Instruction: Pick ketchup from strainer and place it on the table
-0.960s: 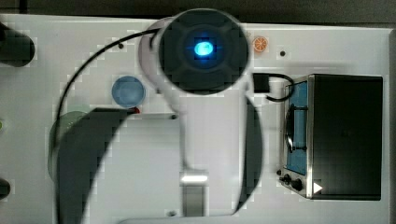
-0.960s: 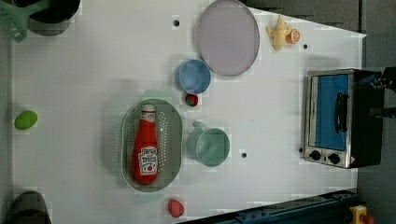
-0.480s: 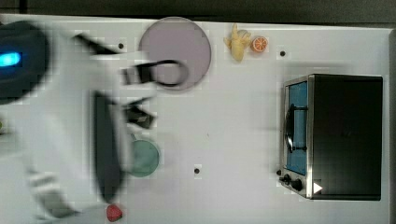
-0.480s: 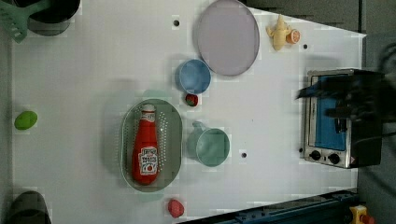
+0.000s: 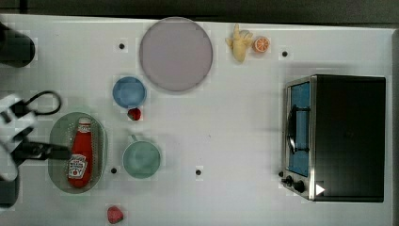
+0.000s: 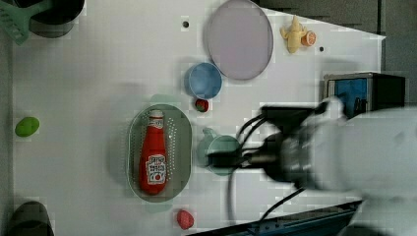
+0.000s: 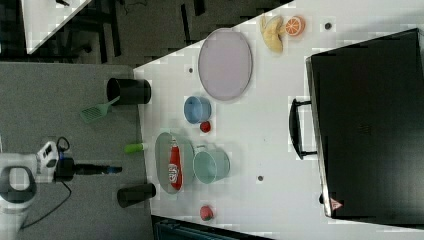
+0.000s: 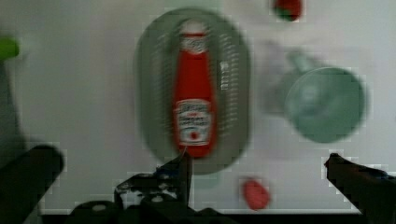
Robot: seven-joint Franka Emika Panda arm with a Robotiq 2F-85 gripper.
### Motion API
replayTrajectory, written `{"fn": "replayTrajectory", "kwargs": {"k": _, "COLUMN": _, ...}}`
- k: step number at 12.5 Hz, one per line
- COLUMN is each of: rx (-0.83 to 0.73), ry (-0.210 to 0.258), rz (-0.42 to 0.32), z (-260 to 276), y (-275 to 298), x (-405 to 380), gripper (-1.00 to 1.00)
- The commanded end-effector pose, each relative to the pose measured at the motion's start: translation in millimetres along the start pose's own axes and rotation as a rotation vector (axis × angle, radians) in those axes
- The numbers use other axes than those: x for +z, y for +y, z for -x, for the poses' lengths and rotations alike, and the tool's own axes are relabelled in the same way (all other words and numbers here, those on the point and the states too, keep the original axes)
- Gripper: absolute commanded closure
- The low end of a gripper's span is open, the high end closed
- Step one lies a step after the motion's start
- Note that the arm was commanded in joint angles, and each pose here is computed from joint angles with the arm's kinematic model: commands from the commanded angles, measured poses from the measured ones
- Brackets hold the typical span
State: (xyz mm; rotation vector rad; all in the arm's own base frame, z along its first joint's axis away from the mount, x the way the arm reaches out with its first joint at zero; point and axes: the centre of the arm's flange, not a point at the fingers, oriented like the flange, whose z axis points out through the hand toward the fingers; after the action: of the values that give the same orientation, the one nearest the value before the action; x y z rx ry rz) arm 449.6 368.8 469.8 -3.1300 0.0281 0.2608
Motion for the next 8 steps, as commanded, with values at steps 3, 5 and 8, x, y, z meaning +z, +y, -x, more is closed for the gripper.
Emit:
{"fn": "replayTrajectory", "kwargs": {"k": 3, "rx": 0.100, "ry": 0.013, "rz": -0.031, "z": 7, "y": -23, "x": 92, "gripper": -1.00}}
{"fn": "replayTrajectory", "kwargs": {"k": 5, "rx": 0.059, "ry": 0.053, "rz": -0.034, "z": 10, "y": -23, "x": 135, "gripper": -1.00}}
{"fn": "replayTrajectory", "kwargs": {"k": 8, "rx": 0.051, "ry": 0.080, "rz": -0.104, "z": 12, "y": -22, "x": 189, "gripper": -1.00}}
